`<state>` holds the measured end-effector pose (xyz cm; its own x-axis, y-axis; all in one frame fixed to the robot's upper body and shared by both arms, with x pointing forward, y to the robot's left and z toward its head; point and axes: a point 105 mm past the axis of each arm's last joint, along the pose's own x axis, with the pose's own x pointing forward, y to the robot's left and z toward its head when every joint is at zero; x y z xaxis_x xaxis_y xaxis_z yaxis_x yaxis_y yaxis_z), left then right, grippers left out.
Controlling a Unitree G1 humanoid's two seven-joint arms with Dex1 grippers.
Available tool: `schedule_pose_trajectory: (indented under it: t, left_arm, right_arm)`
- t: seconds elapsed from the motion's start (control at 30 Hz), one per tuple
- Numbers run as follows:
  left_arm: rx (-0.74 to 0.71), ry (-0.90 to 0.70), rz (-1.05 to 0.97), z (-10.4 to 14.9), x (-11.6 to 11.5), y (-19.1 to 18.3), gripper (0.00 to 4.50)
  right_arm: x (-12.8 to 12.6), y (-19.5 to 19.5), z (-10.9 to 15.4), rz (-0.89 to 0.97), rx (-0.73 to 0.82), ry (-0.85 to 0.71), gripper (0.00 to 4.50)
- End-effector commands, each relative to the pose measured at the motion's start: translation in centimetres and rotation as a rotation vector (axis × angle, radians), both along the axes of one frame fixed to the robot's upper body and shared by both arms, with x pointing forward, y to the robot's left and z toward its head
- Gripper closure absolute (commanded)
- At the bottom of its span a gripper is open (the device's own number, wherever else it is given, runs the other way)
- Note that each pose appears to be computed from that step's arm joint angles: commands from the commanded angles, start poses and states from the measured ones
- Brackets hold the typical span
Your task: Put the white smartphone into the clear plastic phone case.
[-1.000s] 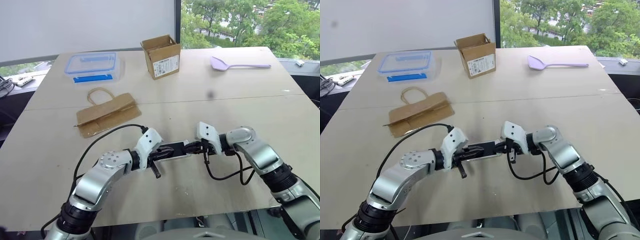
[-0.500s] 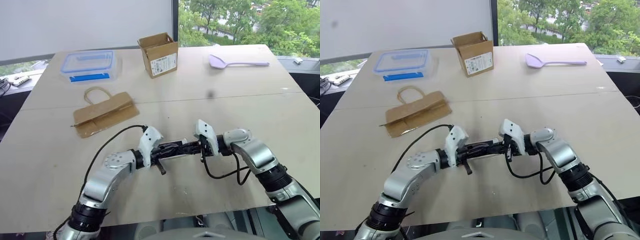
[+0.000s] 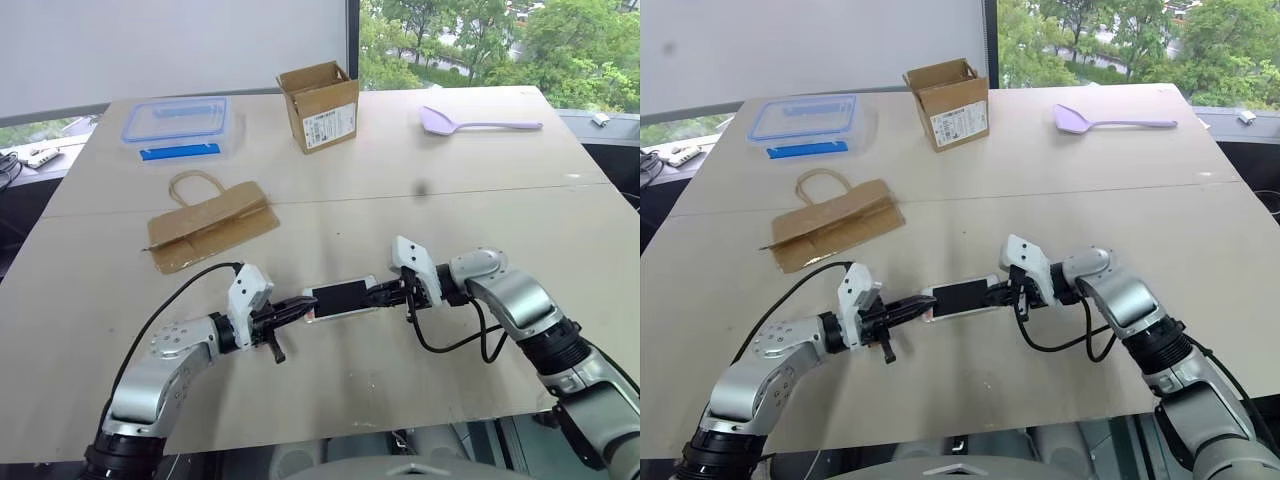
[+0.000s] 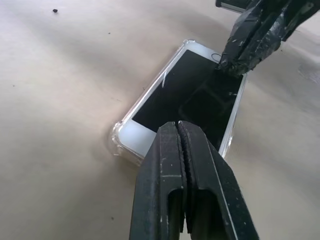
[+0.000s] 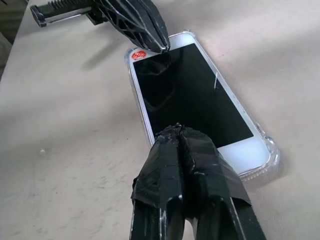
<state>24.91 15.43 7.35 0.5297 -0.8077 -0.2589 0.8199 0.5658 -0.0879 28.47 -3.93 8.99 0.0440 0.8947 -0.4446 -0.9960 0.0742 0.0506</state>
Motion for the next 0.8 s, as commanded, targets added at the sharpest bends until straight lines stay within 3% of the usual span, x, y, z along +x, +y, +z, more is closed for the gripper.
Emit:
schedule_pose_trajectory:
  t: [0.03,0.17,0.47,0.8]
  left_arm:
    - [0.015,0.015,-0.017,-0.9,-0.6,0.0,4.46]
    - [0.012,0.009,-0.022,-1.3,-0.8,-0.1,4.46]
    - [0.019,0.009,-0.026,-2.1,-1.0,0.3,4.46]
    - [0.028,0.015,-0.021,-2.5,-1.2,0.8,4.46]
  right_arm:
    - [0.1,0.1,0.1,-0.012,0.024,0.013,4.50]
    - [-0.1,0.1,0.0,-0.004,0.010,0.005,4.50]
    - [-0.3,-1.5,-3.3,0.039,-0.217,-0.052,4.50]
    - [-0.9,-2.0,-4.9,0.106,-0.338,-0.068,4.50]
